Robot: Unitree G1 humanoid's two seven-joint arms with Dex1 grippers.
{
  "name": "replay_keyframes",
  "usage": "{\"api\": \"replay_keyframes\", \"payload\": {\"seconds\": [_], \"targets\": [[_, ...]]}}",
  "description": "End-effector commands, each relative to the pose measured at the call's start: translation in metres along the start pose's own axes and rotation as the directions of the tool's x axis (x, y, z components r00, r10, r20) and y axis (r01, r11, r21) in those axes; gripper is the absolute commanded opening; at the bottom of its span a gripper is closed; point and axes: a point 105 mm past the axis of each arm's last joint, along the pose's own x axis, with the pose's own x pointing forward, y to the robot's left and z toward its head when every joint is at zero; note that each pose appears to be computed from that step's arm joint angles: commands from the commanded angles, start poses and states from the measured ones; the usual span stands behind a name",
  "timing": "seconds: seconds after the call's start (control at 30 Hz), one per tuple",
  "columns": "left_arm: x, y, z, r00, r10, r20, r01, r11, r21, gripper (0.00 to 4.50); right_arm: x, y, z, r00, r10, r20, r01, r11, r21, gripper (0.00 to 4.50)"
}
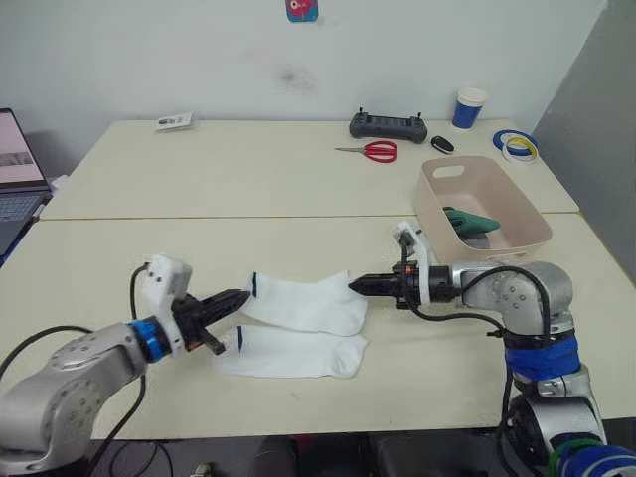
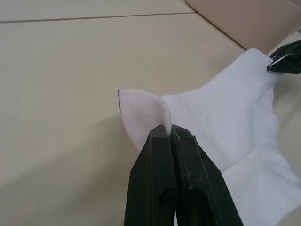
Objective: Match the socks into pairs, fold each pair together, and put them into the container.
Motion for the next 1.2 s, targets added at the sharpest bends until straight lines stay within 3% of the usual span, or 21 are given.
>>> {"api": "replay_keyframes", "payload": {"seconds": [0.03,0.27,0.5,0.9,1.2], "targets": [[-0.019,-0.011,0.013,0.999,-0.017,0.028,0.017,1.0,-0.013,0.0,-0.005,0.02,0.006,0.998,0.069,0.005,-0.069,0.998,0.015,0.03],[-0.03,-0.02,-0.011,0.997,-0.014,-0.07,0.01,0.998,-0.057,0.0,-0.008,0.024,-0.015,0.994,0.094,-0.06,-0.09,0.994,0.058,0.03],[-0.028,-0.022,-0.031,0.994,0.0,-0.11,-0.008,0.998,-0.067,0.0,-0.005,0.02,-0.03,0.992,0.067,-0.105,-0.057,0.993,0.099,0.03],[-0.025,-0.018,-0.036,0.991,-0.001,-0.135,-0.005,0.999,-0.04,0.0,0.002,0.003,-0.04,0.989,-0.021,-0.145,0.035,0.995,0.093,0.03],[-0.029,-0.015,-0.036,0.992,0.01,-0.13,-0.015,0.999,-0.032,0.0,0.009,-0.001,-0.042,0.988,-0.02,-0.155,0.031,0.997,0.07,0.03]]}}
